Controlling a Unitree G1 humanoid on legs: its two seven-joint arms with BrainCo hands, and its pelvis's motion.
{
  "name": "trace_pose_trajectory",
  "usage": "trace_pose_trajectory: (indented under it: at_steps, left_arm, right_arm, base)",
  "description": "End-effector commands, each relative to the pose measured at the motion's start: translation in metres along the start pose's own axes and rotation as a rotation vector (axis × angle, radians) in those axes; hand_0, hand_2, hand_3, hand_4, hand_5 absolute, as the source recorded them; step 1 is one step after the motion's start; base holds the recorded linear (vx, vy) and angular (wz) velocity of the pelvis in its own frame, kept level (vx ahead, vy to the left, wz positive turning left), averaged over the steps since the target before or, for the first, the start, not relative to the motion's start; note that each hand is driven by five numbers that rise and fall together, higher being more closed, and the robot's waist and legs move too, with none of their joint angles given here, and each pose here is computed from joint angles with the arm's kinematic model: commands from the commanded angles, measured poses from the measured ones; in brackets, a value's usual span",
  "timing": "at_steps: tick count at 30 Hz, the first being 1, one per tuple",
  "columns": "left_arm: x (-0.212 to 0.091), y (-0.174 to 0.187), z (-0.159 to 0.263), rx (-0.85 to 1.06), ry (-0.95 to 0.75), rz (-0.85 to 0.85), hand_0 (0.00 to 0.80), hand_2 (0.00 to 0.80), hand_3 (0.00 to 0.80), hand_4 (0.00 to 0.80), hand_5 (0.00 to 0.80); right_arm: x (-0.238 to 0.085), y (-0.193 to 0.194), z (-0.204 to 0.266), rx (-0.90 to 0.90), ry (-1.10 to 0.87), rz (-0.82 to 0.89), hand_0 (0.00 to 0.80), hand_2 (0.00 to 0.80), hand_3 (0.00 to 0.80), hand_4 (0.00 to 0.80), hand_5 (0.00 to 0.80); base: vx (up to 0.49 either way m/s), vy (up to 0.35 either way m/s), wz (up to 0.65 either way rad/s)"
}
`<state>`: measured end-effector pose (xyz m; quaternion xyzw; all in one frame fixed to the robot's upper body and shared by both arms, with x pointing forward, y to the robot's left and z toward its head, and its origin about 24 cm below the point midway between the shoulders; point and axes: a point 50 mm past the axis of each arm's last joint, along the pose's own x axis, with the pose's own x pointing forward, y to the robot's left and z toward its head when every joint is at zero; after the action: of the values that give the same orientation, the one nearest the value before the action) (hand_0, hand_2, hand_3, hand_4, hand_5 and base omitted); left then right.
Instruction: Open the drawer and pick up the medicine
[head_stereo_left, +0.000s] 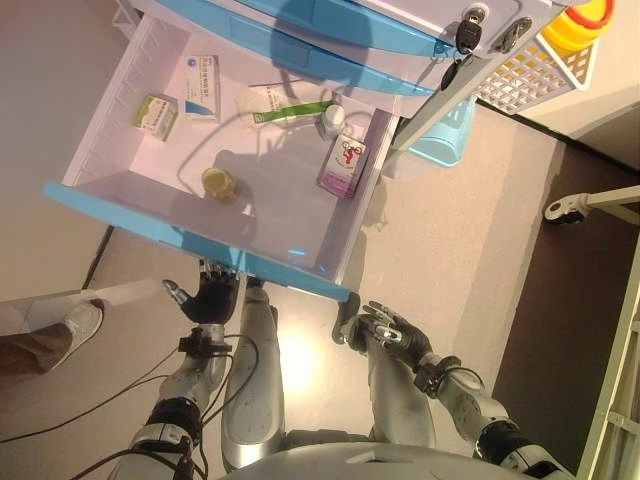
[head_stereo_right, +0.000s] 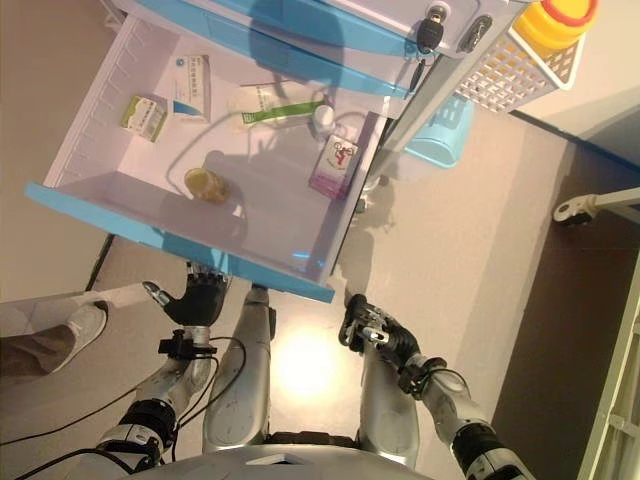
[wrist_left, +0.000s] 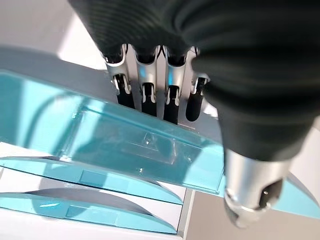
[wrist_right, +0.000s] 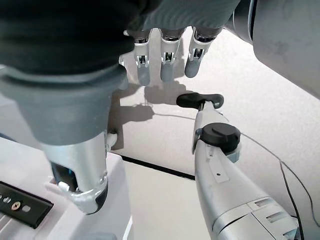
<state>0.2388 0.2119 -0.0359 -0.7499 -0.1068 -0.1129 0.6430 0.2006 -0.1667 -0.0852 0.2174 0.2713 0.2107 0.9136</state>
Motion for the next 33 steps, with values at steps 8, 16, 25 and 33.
trace_pose_trajectory:
  at_steps: [8,16,25,33]
  left_arm:
    - [-0.058,0.042,0.042,0.102,-0.227,0.601,0.0,0.0,0.0,0.0,0.0]
    - [-0.052,0.039,0.045,0.107,-0.24,0.57,0.0,0.0,0.0,0.0,0.0]
    - [-0.054,0.041,0.042,0.102,-0.234,0.608,0.0,0.0,0.0,0.0,0.0]
    - [-0.054,0.041,0.044,0.148,-0.223,0.623,0.0,0.0,0.0,0.0,0.0]
  right_arm:
    - [-0.019,0.006,-0.039,0.015,0.131,0.034,0.0,0.0,0.0,0.0,0.0]
    - [-0.019,0.006,-0.038,-0.002,0.143,0.041,0.0,0.0,0.0,0.0,0.0]
    - [-0.018,0.007,-0.037,-0.009,0.15,0.043,0.0,0.0,0.0,0.0,0.0]
    - [-0.019,0.004,-0.032,-0.028,0.111,0.002,0.0,0.0,0.0,0.0,0.0]
  base:
    - [0.014,0.045,-0.05]
    - [0.026,0.031,-0.05]
    - [0.019,0.012,0.0]
    - [0.01,0.0,-0.02]
